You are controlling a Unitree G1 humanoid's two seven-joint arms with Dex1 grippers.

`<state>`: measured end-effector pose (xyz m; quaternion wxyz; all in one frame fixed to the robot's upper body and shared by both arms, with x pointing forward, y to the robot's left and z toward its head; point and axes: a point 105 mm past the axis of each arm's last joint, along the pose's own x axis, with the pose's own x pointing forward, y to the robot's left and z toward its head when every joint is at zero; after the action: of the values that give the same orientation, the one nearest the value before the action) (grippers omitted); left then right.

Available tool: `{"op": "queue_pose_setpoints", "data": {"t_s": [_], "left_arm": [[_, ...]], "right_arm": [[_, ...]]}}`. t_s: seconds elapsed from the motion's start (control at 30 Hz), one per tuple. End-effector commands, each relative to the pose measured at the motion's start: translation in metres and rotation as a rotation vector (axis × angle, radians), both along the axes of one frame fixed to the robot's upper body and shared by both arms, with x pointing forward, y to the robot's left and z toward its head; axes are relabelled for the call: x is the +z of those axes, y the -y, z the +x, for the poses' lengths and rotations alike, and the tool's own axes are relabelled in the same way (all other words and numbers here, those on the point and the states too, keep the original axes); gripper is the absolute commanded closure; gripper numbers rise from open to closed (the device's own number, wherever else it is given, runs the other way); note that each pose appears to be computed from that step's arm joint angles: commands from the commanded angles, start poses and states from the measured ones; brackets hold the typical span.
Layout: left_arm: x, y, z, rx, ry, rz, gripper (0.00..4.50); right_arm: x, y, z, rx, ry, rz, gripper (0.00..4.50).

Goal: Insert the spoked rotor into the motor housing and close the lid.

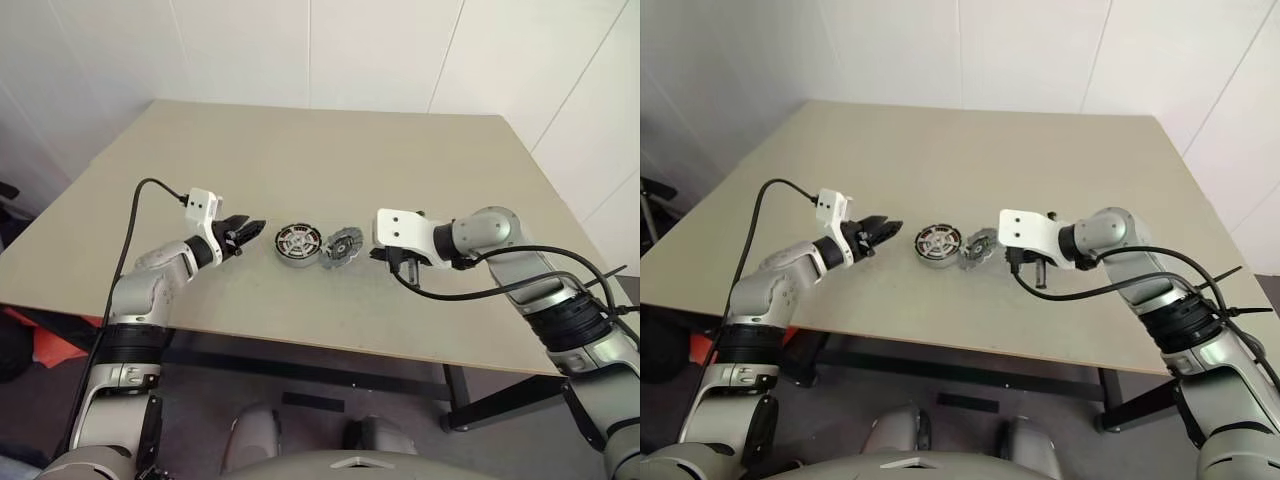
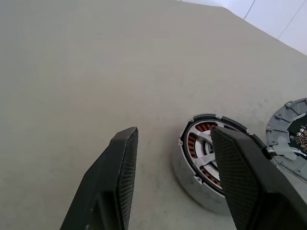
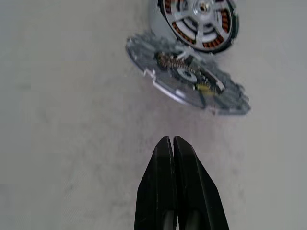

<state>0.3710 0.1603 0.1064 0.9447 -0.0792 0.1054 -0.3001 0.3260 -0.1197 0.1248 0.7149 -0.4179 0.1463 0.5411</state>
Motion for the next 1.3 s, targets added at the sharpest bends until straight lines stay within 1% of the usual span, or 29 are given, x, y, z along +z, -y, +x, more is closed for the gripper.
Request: {"op": "queue_pose_setpoints", "data": {"t_s": [0.03, 0.13, 0.33, 0.67, 0.83, 1.1, 1.3], "left_arm": [[0.014, -0.006, 0.004, 0.025, 0.061, 0.032, 1.96], [0.015, -0.012, 0.005, 0.052, 0.072, 0.037, 1.96], [0.014, -0.018, 0.005, 0.080, 0.078, 0.052, 1.96], [0.015, -0.026, 0.006, 0.123, 0.085, 0.057, 1.96], [0.016, -0.026, 0.006, 0.126, 0.091, 0.057, 1.96], [0.019, -0.025, 0.008, 0.129, 0.100, 0.060, 1.96], [0.020, -0.023, 0.008, 0.130, 0.108, 0.065, 1.96]], "right_arm": [[0.024, -0.020, 0.004, 0.034, 0.052, 0.081, 4.45], [0.034, -0.034, 0.013, 0.016, 0.060, 0.146, 4.45], [0.041, -0.056, 0.027, -0.002, 0.077, 0.204, 4.45], [0.041, -0.091, 0.034, -0.015, 0.061, 0.303, 4.45], [0.040, -0.107, 0.042, -0.056, 0.045, 0.371, 4.45], [0.028, -0.130, 0.055, -0.130, 0.017, 0.438, 4.45], [0.008, -0.141, 0.062, -0.191, -0.024, 0.471, 4.45]]}}
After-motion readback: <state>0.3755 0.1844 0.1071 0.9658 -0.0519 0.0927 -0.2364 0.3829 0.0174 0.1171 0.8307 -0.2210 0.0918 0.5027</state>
